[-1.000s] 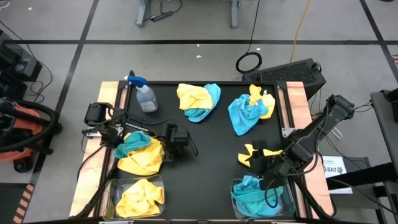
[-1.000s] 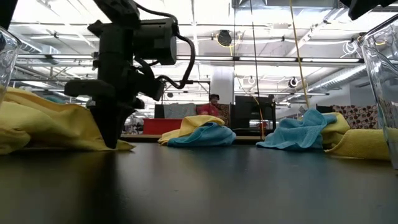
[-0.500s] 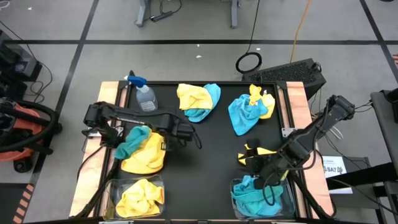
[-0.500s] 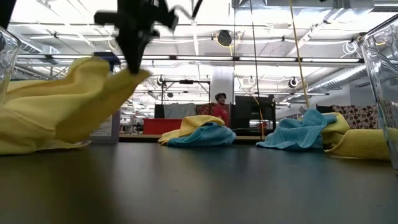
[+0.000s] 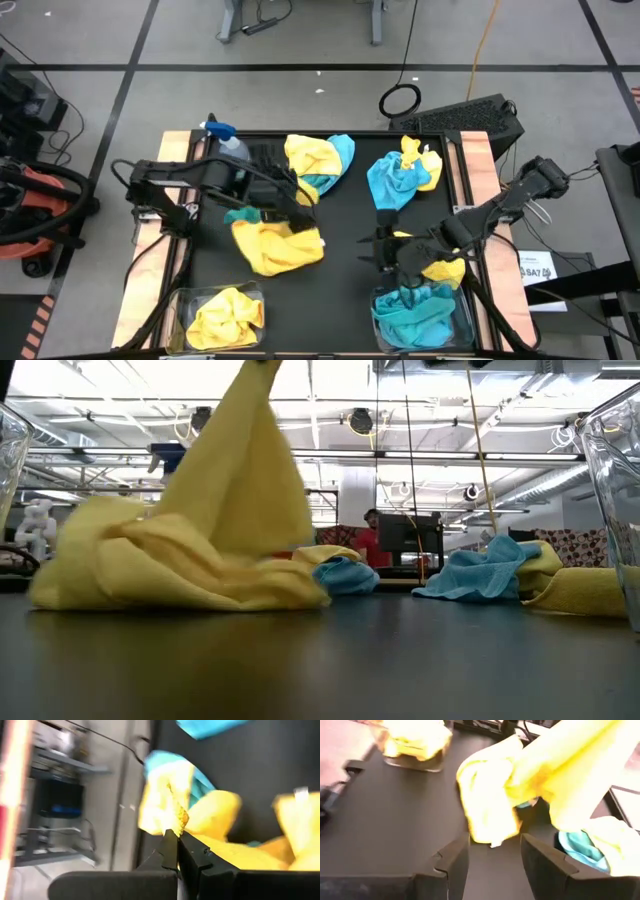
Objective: Sort microfiber towel by color & place in baskets
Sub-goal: Put the yellow towel into the left transparent bin
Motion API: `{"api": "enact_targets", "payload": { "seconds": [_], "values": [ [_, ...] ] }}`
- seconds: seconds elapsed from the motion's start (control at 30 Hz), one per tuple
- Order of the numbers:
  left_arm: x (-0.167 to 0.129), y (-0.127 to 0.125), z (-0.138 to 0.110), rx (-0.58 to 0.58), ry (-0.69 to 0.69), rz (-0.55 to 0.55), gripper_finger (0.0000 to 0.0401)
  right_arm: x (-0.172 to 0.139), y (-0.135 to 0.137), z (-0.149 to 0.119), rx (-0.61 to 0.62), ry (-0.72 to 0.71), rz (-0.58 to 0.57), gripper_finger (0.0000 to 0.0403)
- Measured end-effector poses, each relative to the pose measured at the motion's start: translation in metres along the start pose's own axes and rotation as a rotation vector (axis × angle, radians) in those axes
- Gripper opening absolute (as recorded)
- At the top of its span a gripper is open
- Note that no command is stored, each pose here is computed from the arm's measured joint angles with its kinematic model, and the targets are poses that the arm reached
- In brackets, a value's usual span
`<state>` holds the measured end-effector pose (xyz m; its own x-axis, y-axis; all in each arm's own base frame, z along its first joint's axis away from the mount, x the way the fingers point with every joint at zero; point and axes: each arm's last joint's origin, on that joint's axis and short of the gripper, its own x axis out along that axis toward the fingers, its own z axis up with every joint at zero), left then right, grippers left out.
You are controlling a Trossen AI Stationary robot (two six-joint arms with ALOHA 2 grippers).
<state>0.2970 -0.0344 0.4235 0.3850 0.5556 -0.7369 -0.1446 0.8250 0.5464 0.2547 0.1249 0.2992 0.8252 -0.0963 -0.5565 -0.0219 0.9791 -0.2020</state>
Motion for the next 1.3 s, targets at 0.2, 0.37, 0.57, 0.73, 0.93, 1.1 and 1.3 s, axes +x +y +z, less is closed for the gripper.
{"api": "enact_targets", "payload": {
  "seconds": [0.2, 0.37, 0.57, 0.73, 0.93, 1.1, 1.3],
  "values": [
    [-0.025, 0.019, 0.002, -0.025, -0.121, 0.117, 0.0000, 0.034, -0.017, 0.006, 0.013, -0.029, -0.074, 0.0169],
    [-0.030, 0.022, 0.009, -0.015, -0.199, 0.126, 0.0000, 0.061, -0.030, 0.014, 0.010, -0.112, -0.095, 0.0169],
    [-0.034, 0.022, 0.014, 0.025, -0.253, 0.131, 0.0000, 0.086, -0.050, 0.018, 0.010, -0.170, -0.129, 0.0169],
    [-0.040, 0.018, 0.020, 0.058, -0.316, 0.128, 0.0000, 0.092, -0.076, 0.019, 0.050, -0.191, -0.135, 0.0170],
    [-0.050, 0.010, 0.028, 0.124, -0.410, 0.133, 0.0000, 0.094, -0.094, 0.022, 0.059, -0.242, -0.135, 0.0178],
    [-0.058, 0.004, 0.033, 0.157, -0.477, 0.106, 0.0000, 0.096, -0.106, 0.021, 0.057, -0.240, -0.162, 0.0214],
    [-0.065, 0.000, 0.039, 0.192, -0.567, 0.069, 0.0000, 0.095, -0.115, 0.028, 0.066, -0.332, -0.130, 0.0269]
  ]
}}
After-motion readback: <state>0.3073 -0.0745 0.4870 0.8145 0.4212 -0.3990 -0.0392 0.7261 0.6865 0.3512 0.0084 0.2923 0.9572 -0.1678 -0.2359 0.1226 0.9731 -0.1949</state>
